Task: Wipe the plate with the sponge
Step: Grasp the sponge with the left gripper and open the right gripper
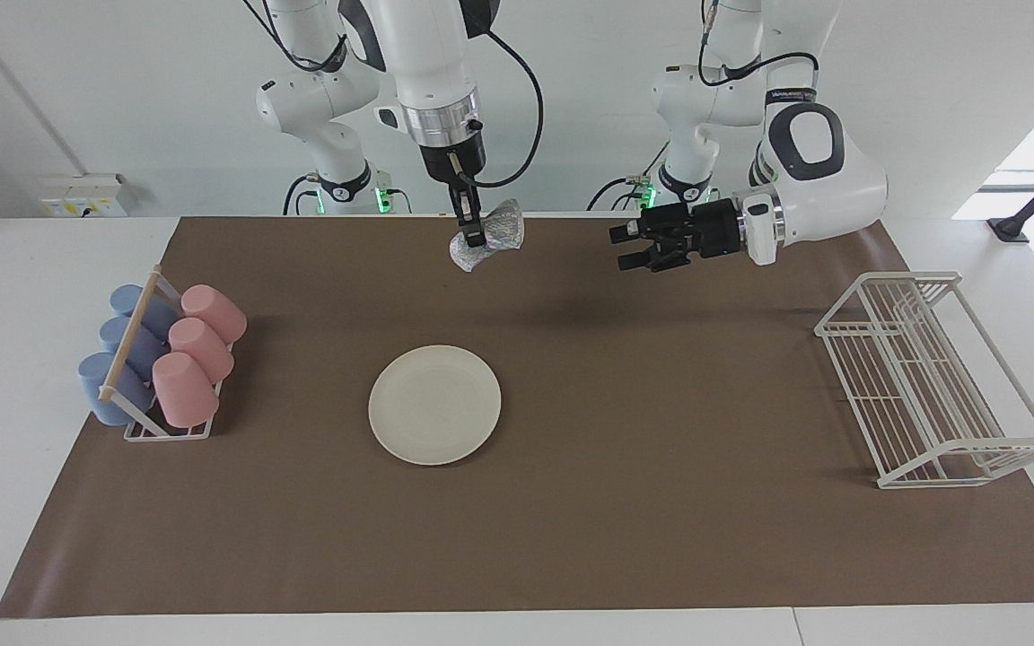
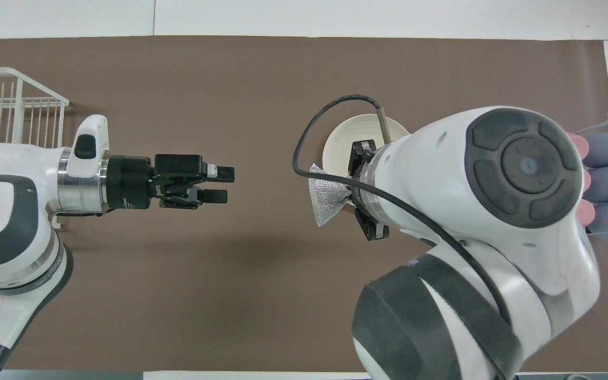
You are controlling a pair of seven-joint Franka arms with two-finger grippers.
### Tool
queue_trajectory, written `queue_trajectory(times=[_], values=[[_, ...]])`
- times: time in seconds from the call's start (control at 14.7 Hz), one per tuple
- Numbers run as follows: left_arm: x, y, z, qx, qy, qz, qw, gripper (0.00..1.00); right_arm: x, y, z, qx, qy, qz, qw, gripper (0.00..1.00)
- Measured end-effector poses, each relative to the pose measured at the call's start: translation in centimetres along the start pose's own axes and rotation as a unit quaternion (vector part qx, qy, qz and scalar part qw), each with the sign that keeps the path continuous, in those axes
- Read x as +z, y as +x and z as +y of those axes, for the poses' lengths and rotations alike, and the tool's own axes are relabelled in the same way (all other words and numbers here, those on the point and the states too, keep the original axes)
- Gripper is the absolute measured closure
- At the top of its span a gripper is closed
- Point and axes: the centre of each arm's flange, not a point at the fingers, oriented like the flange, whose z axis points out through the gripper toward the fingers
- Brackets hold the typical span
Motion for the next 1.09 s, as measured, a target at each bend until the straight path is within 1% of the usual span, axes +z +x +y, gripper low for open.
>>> queue_trajectory(times=[0.2,0.34,0.75,0.82,0.88,0.95,1.02,1.09], values=[[4.4,-1.5,1.8,0.014,-0.005,0.017,1.0,0.0,0.0,0.0,0.0,0.0,0.0,0.0,1.0,0.91],[6.4,-2.4,2.7,0.016,-0.008,0.024,1.0,0.0,0.0,0.0,0.0,0.0,0.0,0.0,1.0,0.91],[9.9,-4.2,4.8,0.01,-0.003,0.041,0.999,0.0,0.0,0.0,0.0,0.0,0.0,0.0,1.0,0.91],[10.0,-4.2,4.8,0.01,-0.002,0.04,0.999,0.05,0.0,0.0,0.0,0.0,0.0,0.0,1.0,0.91],[10.0,-4.2,4.8,0.009,-0.002,0.04,0.999,0.05,0.0,0.0,0.0,0.0,0.0,0.0,1.0,0.91],[9.9,-4.2,4.8,0.007,-0.003,0.041,0.999,0.07,0.0,0.0,0.0,0.0,0.0,0.0,1.0,0.91],[9.9,-4.2,4.8,0.003,-0.003,0.041,0.999,0.2,0.0,0.0,0.0,0.0,0.0,0.0,1.0,0.91],[9.9,-4.2,4.8,-0.005,-0.003,0.04,0.999,0.3,0.0,0.0,0.0,0.0,0.0,0.0,1.0,0.91]])
